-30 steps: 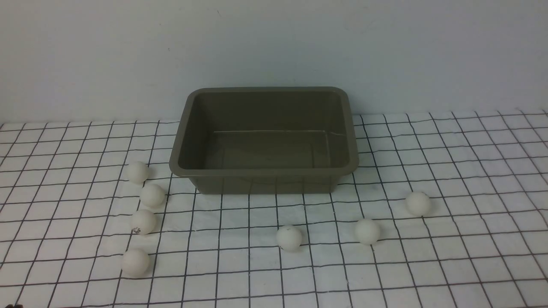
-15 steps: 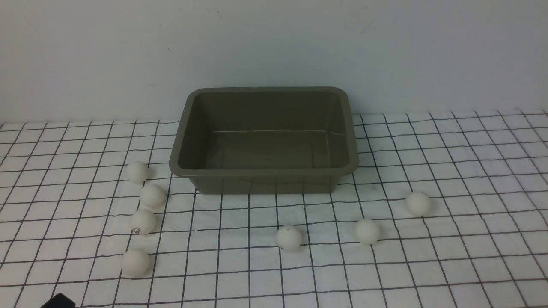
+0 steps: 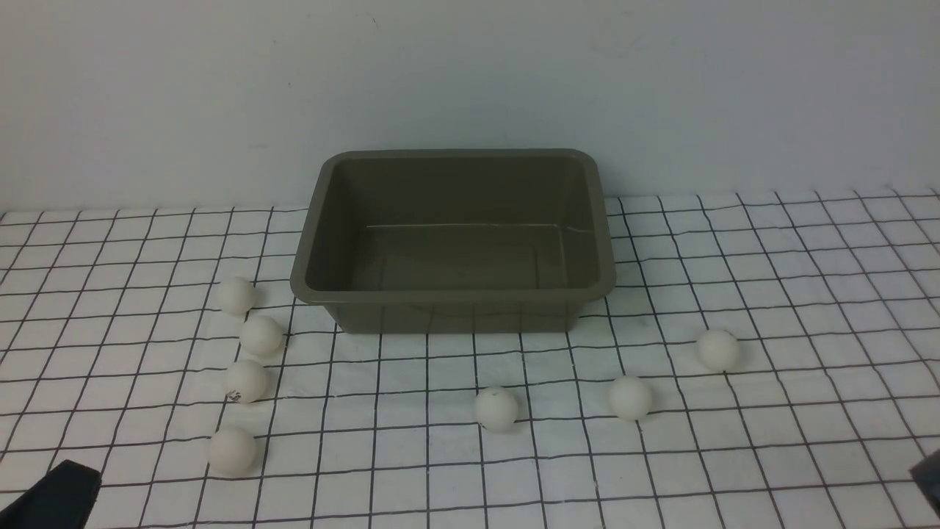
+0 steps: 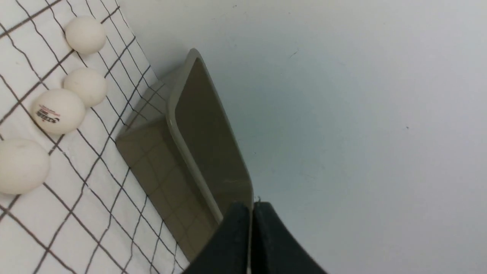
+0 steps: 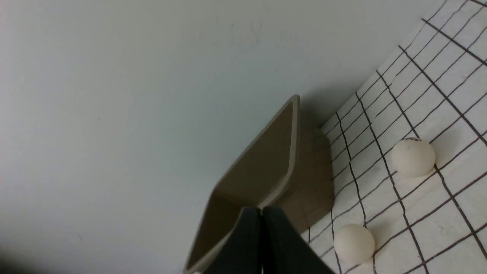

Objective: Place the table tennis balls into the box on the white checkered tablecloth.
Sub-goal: 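Reach for and grasp a ping pong ball on the table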

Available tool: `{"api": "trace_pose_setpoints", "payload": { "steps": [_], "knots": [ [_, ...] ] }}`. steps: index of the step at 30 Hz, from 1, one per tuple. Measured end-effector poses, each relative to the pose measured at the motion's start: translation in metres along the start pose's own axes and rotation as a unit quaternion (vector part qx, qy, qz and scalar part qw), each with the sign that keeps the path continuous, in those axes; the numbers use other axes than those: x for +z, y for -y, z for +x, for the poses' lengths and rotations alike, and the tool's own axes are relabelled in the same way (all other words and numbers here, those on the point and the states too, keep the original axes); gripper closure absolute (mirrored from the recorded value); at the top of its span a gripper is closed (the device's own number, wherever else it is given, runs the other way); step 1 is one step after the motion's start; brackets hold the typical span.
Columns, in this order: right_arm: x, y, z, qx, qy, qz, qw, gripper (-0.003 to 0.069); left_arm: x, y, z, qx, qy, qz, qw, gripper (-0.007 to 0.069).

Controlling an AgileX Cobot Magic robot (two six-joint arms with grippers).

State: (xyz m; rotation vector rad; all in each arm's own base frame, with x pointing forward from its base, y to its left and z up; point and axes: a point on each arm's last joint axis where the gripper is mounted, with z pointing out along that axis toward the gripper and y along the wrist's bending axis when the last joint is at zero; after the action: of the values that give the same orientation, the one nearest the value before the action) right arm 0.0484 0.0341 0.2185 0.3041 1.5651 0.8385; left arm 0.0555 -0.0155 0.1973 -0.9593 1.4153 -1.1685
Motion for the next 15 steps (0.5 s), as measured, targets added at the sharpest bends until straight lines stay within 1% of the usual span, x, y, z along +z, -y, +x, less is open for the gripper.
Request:
{"api": "trace_pose_setpoints", "payload": {
  "steps": [3,6,7,8,10,11,12,13,15],
  "knots": [
    [0.0,-0.009,-0.008,-0.022,-0.003,-0.008,1.0,0.0676,0.0,0.0,-0.001,0.007,0.003,0.001,1.0,0.0629],
    [0.002,-0.018,-0.015,-0.064,-0.029,-0.007,0.998,0.0676,0.0,0.001,-0.002,0.034,0.012,0.003,0.999,0.0629],
    [0.003,-0.021,-0.017,-0.089,-0.046,-0.002,0.995,0.0676,0.0,0.001,-0.003,0.057,0.017,0.003,0.998,0.0629],
    [0.004,-0.024,-0.02,-0.099,-0.057,-0.002,0.993,0.0676,0.0,0.001,-0.003,0.085,0.019,0.003,0.996,0.0629],
    [0.012,-0.031,-0.031,-0.166,-0.124,0.019,0.978,0.0673,-0.001,0.008,-0.004,0.159,0.02,0.012,0.987,0.0629],
    [0.015,-0.033,-0.035,-0.179,-0.139,0.024,0.974,0.0673,-0.002,0.015,-0.005,0.203,0.019,0.021,0.979,0.0629],
    [0.019,-0.038,-0.043,-0.197,-0.156,0.031,0.967,0.0672,-0.004,0.025,-0.004,0.258,0.011,0.032,0.966,0.0629],
    [0.023,-0.04,-0.049,-0.207,-0.169,0.038,0.963,0.0671,-0.003,0.031,-0.004,0.292,0.003,0.035,0.956,0.0629],
    [0.036,-0.041,-0.063,-0.221,-0.196,0.055,0.954,0.0672,-0.001,0.046,-0.003,0.374,-0.021,0.038,0.926,0.0629]
  ]
}}
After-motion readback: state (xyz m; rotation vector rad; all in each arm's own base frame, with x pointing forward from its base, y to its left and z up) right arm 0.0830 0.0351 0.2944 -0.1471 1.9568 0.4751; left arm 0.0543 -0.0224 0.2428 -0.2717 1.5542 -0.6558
